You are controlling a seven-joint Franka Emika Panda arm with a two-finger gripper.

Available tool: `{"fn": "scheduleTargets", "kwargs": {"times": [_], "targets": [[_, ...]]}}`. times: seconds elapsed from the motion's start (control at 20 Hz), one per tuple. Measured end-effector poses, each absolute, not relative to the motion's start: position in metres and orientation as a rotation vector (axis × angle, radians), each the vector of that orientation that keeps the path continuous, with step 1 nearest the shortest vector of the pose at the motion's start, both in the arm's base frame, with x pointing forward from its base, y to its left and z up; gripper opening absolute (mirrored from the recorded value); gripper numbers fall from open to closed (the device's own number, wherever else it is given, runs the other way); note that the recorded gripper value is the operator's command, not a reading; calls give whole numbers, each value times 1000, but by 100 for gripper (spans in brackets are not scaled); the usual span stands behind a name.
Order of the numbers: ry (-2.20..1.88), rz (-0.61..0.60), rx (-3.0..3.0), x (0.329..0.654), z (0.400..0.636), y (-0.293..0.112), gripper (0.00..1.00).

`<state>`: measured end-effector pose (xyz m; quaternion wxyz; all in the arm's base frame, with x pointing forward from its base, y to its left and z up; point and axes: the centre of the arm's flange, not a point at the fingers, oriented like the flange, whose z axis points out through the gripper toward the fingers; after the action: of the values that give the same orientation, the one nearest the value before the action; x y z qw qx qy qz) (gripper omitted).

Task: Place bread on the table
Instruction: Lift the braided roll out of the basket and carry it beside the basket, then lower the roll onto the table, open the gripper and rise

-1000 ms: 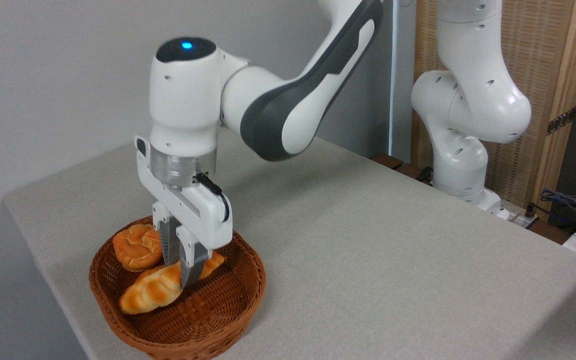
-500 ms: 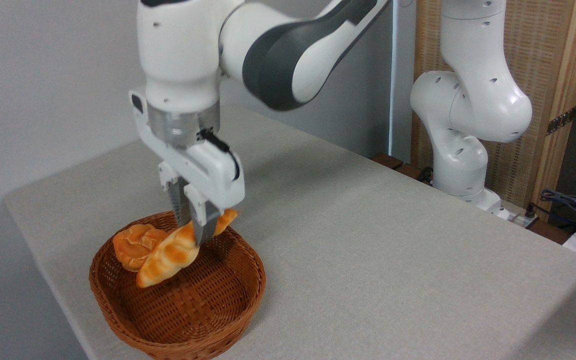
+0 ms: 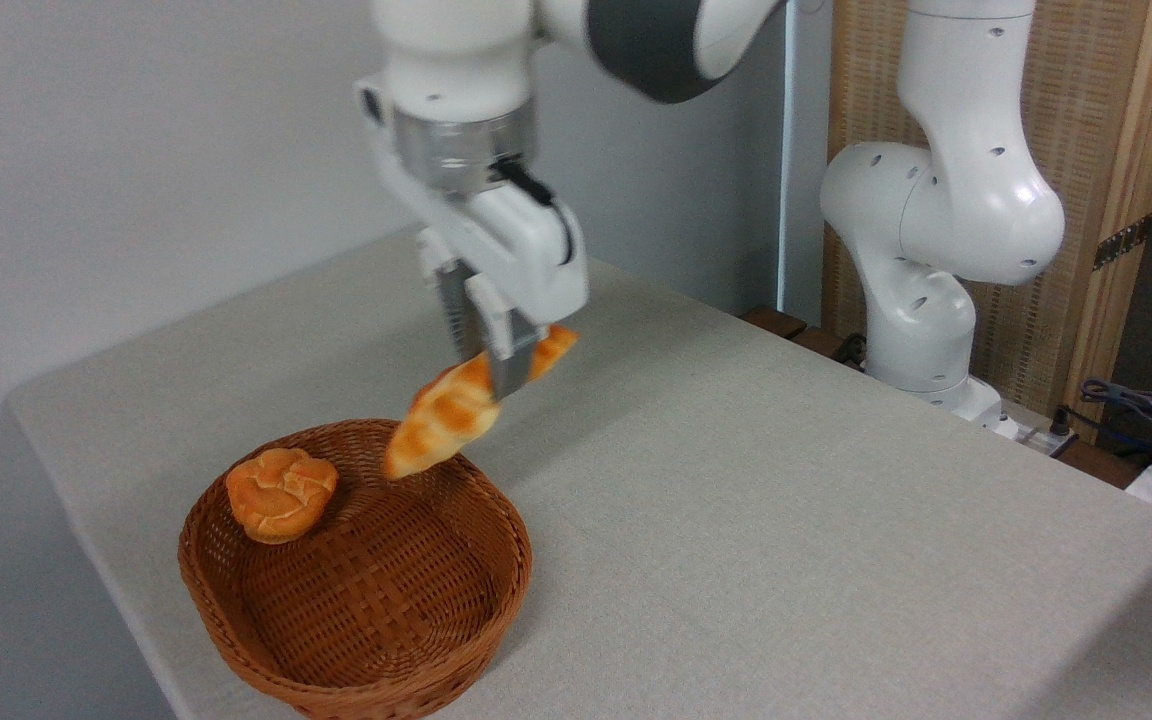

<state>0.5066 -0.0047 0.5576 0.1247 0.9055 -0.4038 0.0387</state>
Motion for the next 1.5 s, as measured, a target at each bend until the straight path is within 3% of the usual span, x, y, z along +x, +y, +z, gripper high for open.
{"fn": "scheduleTargets", "kwargs": {"times": [0.25,0.4,0.55,0.6,0.95,1.5], "targets": [[-1238,104,2551,435,543,-5,41],[-1271,55,2511,416,525,-24,75],[-1292,10,2491,409,503,-44,90],[-1298,10,2490,409,499,-47,100],[-1338,68,2501,417,485,-64,100],[-1359,47,2488,418,478,-73,100]]}}
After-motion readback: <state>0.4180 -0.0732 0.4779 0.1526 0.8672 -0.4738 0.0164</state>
